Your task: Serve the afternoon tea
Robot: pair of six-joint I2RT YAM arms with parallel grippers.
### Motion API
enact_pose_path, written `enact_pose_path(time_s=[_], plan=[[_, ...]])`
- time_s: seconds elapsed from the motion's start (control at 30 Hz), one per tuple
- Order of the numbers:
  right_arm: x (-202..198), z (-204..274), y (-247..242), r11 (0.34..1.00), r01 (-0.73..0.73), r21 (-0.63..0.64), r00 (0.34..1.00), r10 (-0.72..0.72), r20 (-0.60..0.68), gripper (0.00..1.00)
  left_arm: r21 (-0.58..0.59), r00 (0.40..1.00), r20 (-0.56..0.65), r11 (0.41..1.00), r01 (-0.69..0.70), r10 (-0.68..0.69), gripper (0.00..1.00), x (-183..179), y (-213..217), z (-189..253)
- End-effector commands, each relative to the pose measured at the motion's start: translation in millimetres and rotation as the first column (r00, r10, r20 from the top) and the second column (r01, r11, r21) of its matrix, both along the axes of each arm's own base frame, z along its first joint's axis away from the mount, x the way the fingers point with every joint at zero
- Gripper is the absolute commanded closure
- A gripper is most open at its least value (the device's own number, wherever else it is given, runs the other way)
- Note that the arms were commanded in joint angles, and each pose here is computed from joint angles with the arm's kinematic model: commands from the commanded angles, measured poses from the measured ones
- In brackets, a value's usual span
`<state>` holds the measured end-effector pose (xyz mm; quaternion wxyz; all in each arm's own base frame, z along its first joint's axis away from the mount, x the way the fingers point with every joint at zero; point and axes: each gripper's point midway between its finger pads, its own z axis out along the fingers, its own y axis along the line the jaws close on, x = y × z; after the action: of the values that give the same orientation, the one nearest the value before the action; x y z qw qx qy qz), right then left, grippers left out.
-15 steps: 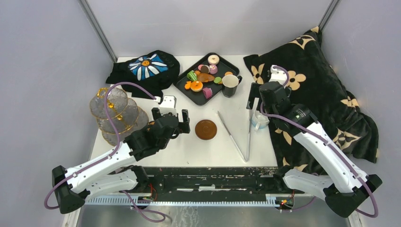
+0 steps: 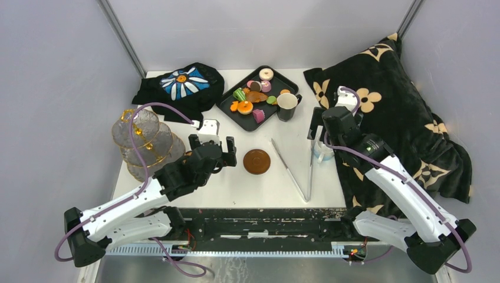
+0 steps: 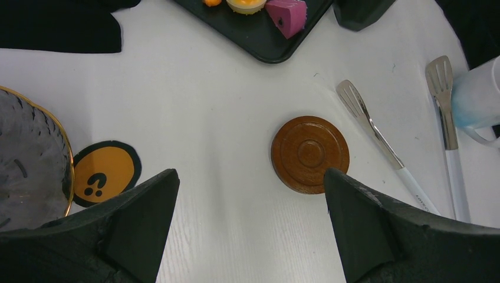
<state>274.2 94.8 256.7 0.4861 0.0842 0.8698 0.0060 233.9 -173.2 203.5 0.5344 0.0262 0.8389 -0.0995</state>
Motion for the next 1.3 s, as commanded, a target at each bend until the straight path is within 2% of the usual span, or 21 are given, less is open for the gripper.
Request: enact_pose_path(time_s=[0.0,0.1,0.17,0.27,0.43,0.53,0.67,0.73,1.1,1.27], plan=[[7,9,4,0.999,0.003,0.048,0.997,-0.007,0.075,0.01,-0.033,0.999,0.032,0.999,-0.009,0.01,0.01,-1,4,12],[6,7,9,0.997,-0.014,0.08,0.996,0.007,0.087,0.01,-0.032,0.998,0.028,0.998,-0.049,0.05,0.01,-1,11,8],[4,4,26,0.989,-0.123,0.082,0.991,0.119,0.052,0.01,-0.009,0.995,0.015,0.995,-0.099,0.099,0.01,0,19,3],[-1,-8,66,0.945,-0.305,0.118,0.95,0.311,-0.033,0.01,0.034,0.983,-0.02,0.983,-0.182,0.183,0.01,3,31,-10],[-11,-39,111,0.907,-0.41,0.099,0.902,0.419,-0.102,0.01,0.051,0.934,-0.199,0.954,-0.294,0.298,0.01,15,52,-47],[-22,-67,132,0.89,-0.445,0.096,0.874,0.455,-0.168,0.01,0.014,0.922,-0.241,0.951,-0.308,0.303,0.01,20,56,-55],[-37,-119,123,0.918,-0.393,0.048,0.871,0.388,-0.3,0.04,-0.019,0.933,-0.243,0.961,-0.277,0.264,0.01,22,49,-49],[-43,-135,111,0.939,-0.343,0.036,0.883,0.335,-0.329,0.01,-0.016,0.934,-0.246,0.963,-0.27,0.258,0.01,22,49,-48],[-77,-188,66,0.984,-0.176,-0.028,0.874,0.143,-0.464,0.0,-0.046,0.935,-0.314,0.98,-0.192,0.168,0.04,26,21,-68],[-85,-204,65,0.993,-0.115,-0.002,0.864,0.099,-0.493,0.0,-0.026,0.931,-0.329,0.984,-0.175,0.157,0.03,27,19,-72]])
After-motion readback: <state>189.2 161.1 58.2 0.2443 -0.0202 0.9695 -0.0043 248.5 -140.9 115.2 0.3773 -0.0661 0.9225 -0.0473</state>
